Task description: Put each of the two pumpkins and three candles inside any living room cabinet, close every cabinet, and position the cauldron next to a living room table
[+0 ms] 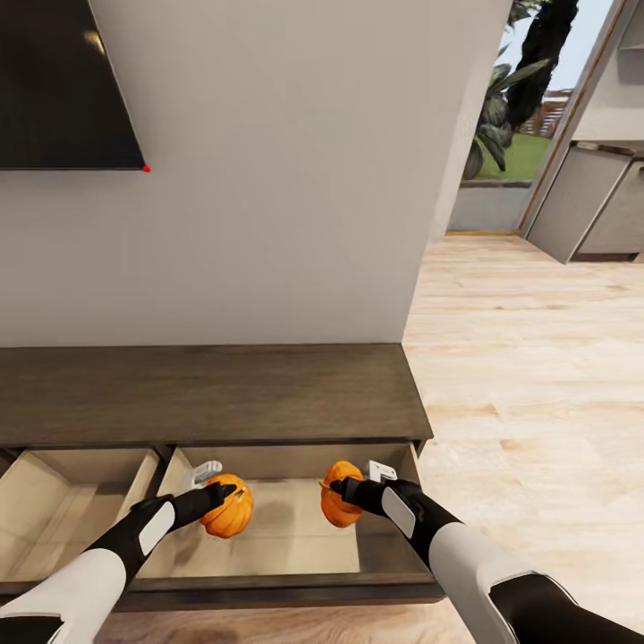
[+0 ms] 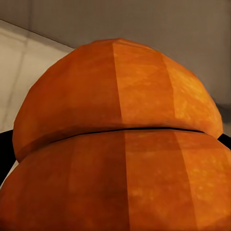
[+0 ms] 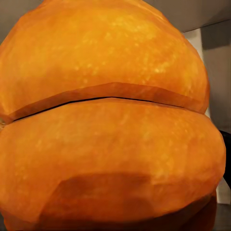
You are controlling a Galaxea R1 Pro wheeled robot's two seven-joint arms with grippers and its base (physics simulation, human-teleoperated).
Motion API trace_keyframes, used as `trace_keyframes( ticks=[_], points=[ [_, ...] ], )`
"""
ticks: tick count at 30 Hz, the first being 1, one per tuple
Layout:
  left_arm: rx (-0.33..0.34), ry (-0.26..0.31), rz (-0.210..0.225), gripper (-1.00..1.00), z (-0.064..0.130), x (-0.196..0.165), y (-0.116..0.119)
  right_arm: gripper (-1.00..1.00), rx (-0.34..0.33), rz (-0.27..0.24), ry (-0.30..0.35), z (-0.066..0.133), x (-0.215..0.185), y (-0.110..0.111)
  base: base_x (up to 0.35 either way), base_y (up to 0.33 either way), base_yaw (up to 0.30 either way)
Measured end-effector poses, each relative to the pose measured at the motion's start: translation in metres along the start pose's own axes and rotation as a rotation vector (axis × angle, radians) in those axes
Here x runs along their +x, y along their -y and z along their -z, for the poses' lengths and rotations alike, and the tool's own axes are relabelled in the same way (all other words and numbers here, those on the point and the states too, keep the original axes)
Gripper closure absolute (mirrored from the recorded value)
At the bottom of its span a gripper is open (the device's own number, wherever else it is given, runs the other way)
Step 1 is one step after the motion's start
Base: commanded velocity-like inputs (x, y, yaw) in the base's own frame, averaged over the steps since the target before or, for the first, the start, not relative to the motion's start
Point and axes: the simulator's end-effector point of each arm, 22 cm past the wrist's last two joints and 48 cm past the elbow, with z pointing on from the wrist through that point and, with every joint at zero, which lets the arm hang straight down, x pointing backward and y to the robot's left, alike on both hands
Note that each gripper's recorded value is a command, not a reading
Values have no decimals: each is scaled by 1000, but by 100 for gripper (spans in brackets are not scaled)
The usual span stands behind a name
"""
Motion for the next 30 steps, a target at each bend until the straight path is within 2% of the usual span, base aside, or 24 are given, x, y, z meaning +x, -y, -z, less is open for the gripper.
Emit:
trace_keyframes(
  ticks=[30],
  points=[
    [-15,-56,10,100,-15,24,-10,100,10,-19,-43,-16,20,12,5,0,0]
  ],
)
